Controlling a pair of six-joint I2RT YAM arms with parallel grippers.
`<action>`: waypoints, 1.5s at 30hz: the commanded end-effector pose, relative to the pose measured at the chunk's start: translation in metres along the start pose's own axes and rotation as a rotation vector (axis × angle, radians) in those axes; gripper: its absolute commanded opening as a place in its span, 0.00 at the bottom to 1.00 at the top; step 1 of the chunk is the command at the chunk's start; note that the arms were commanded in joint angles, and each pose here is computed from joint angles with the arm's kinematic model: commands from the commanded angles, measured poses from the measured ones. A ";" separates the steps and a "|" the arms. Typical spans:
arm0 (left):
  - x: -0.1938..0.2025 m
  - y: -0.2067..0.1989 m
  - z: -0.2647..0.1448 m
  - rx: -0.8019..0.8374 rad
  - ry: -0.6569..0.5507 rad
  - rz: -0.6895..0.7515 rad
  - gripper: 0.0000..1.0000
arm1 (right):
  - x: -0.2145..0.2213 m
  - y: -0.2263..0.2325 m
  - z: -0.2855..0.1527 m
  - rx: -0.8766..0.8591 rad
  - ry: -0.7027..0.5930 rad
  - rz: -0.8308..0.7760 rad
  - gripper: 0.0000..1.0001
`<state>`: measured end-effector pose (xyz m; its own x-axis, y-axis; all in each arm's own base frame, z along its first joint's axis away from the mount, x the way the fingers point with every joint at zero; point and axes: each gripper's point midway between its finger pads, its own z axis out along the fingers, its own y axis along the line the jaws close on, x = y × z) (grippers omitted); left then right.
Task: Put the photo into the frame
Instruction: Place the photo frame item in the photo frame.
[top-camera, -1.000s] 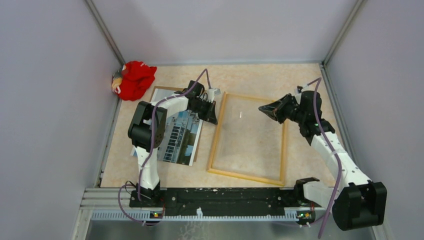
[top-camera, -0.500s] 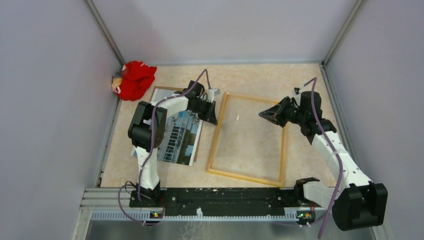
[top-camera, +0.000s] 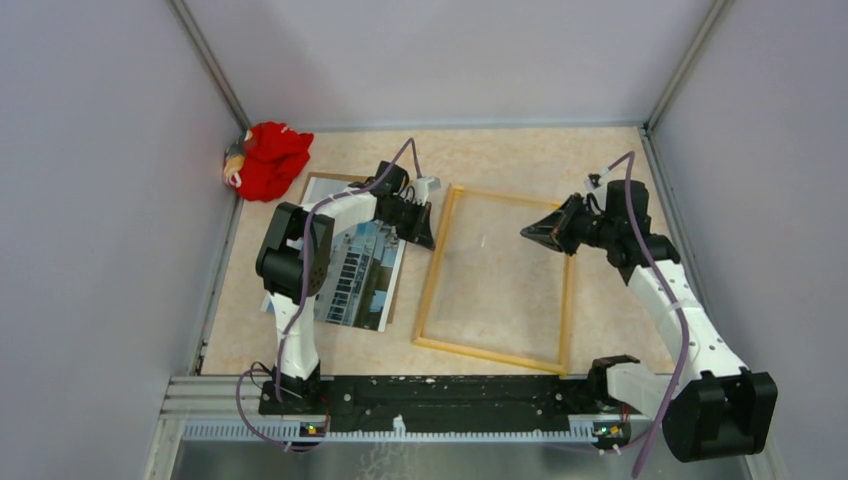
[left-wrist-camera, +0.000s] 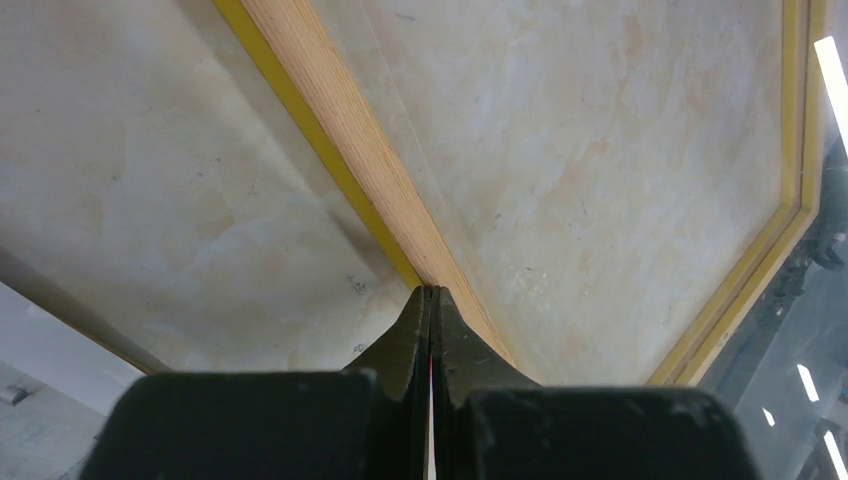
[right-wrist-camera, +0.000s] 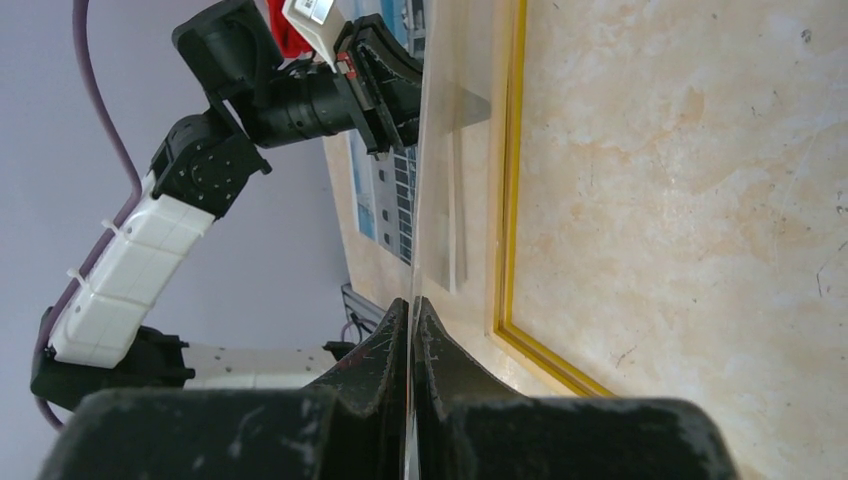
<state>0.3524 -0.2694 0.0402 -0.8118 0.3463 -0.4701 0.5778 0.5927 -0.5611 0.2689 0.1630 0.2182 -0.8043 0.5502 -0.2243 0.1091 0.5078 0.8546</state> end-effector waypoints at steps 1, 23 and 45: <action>0.038 0.013 0.008 -0.050 0.111 -0.064 0.00 | 0.006 0.015 -0.014 -0.038 0.042 -0.048 0.00; 0.038 0.012 0.009 -0.040 0.115 -0.060 0.00 | -0.008 -0.032 -0.010 0.058 0.063 -0.094 0.00; 0.037 0.010 0.010 -0.026 0.113 -0.060 0.00 | -0.002 -0.048 -0.008 0.113 0.111 -0.123 0.00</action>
<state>0.3520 -0.2690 0.0403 -0.8135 0.3459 -0.4675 0.5757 0.5926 -0.5633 0.2623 0.1232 0.1726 -0.8534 0.4391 -0.2807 0.0997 0.6663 0.7390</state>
